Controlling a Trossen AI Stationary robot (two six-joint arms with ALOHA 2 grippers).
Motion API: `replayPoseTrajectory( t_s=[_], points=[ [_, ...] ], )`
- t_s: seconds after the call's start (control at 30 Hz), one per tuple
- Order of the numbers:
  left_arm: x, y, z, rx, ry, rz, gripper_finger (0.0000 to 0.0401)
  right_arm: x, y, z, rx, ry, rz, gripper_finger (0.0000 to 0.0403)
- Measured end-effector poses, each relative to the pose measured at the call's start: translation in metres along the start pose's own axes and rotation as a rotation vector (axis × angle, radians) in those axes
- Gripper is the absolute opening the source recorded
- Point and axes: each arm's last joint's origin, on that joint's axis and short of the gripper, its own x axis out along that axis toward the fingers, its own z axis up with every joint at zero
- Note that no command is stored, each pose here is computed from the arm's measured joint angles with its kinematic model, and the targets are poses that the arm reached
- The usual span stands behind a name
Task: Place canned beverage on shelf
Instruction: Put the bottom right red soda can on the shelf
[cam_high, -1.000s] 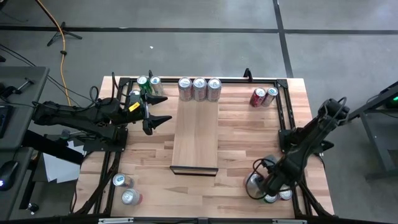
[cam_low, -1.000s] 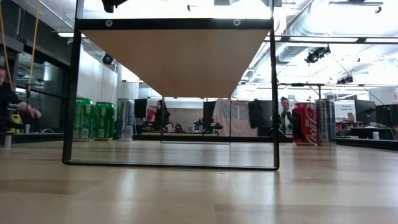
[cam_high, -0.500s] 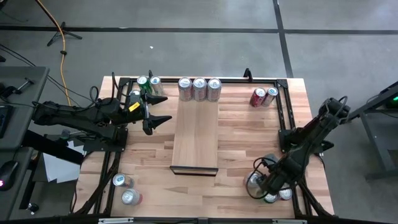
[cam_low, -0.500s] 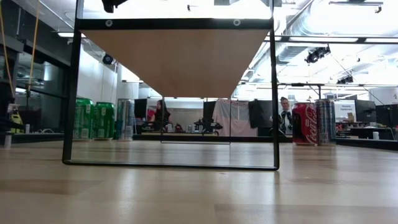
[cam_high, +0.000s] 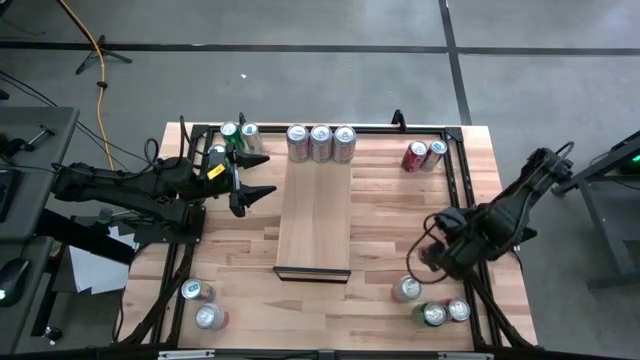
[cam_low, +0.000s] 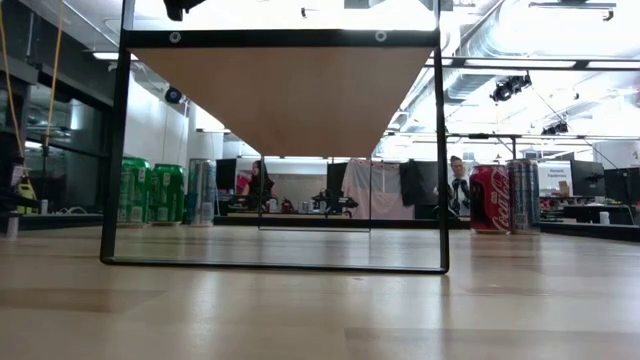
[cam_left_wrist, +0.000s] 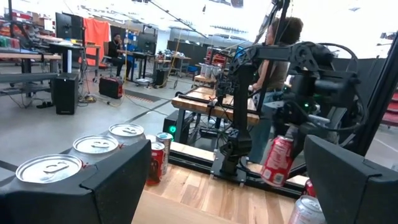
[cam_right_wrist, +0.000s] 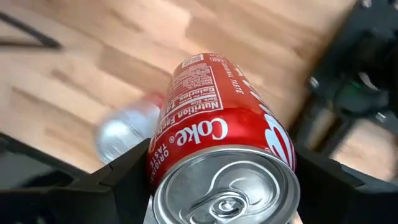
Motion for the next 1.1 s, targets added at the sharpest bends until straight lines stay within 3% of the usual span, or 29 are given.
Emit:
replayPoseTrajectory(
  t_s=[0.2,0.33,0.43,0.63,0.87,1.1],
  points=[
    [0.0,0.0,0.001,-0.033,-0.007,-0.001,0.0351,0.006,0.009,0.025,-0.043,-0.042,-0.018,0.0289],
    [-0.001,-0.002,0.011,-0.218,-0.109,-0.045,0.0351,0.003,0.026,0.043,-0.144,-0.069,0.115,0.0289],
    [-0.003,-0.005,0.022,-0.327,-0.199,-0.148,0.0351,-0.024,0.035,0.057,-0.218,-0.157,0.26,0.0289],
    [-0.006,-0.006,0.032,-0.361,-0.292,-0.199,0.0351,-0.088,0.047,0.092,-0.305,-0.442,0.462,0.0289],
    [-0.005,-0.006,0.031,-0.36,-0.288,-0.198,0.0351,-0.1,0.094,0.142,-0.527,-0.503,0.364,0.0289],
    [-0.004,-0.006,0.026,-0.314,-0.237,-0.17,0.0351,-0.064,0.143,0.182,-0.71,-0.382,0.174,0.0289]
  ],
)
